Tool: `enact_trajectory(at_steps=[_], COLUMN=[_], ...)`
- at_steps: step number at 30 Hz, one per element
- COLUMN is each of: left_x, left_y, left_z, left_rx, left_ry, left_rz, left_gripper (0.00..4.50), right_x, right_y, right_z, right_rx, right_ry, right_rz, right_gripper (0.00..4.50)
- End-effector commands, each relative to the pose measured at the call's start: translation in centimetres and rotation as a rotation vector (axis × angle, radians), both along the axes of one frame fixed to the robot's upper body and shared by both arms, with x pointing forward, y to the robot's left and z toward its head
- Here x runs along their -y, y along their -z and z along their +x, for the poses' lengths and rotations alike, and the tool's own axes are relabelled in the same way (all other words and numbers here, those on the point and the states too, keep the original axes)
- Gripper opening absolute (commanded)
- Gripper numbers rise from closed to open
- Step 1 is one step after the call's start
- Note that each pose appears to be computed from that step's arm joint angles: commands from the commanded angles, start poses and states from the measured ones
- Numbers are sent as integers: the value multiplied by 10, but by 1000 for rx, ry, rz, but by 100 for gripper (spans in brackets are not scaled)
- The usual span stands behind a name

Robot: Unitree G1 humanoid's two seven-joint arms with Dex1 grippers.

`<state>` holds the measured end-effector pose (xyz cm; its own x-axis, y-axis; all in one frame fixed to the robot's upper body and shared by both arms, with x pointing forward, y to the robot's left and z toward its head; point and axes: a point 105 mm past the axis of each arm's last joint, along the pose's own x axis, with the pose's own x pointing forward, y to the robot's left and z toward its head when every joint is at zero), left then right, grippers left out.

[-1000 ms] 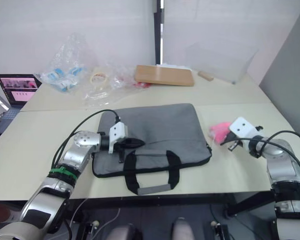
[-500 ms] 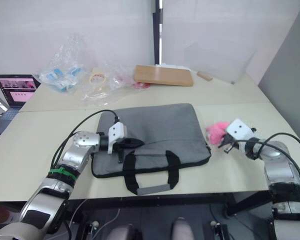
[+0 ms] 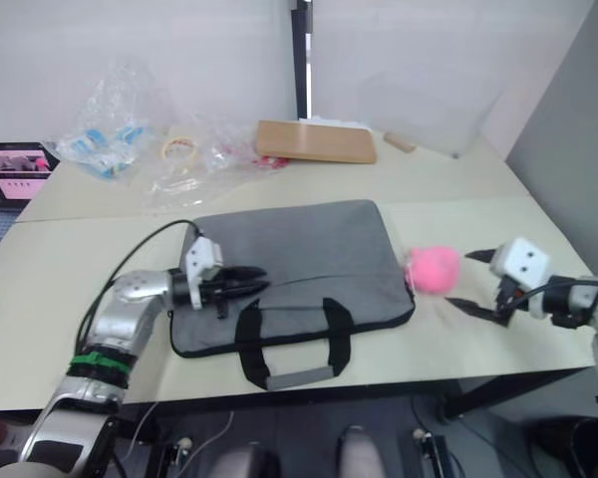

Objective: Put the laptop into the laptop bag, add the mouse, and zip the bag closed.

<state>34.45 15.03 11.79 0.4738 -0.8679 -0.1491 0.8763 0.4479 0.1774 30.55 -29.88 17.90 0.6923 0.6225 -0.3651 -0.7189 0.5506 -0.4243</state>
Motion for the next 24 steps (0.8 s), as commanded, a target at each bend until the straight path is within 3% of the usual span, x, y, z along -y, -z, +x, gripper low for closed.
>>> enact_trajectory(at_steps=[1,3,6,8,12,18,24], left_x=[-35,-56,-150,-188,-229,-254,-256], left_y=[-26,-40,-80,-84,-84,-86,-82], left_z=[2,1,-8,-20,-42,-48,-43], left_rx=[47,81,224,231,182,141,116], left_ry=[-162,-250,-593,-721,-829,-880,-876], left_rz=[-59,-84,-20,34,98,200,217], left_gripper=[276,341,447,447,447,447,447], right_x=[12,23,45,51,56,59,65], right_y=[-43,-50,-51,-53,-59,-68,-62], right_z=[4,8,14,18,24,33,35], right_rx=[88,108,107,116,132,131,112], right_ry=[56,95,171,188,200,210,225], right_rz=[131,140,96,95,86,95,106], right_gripper=[450,450,450,450,450,450,450])
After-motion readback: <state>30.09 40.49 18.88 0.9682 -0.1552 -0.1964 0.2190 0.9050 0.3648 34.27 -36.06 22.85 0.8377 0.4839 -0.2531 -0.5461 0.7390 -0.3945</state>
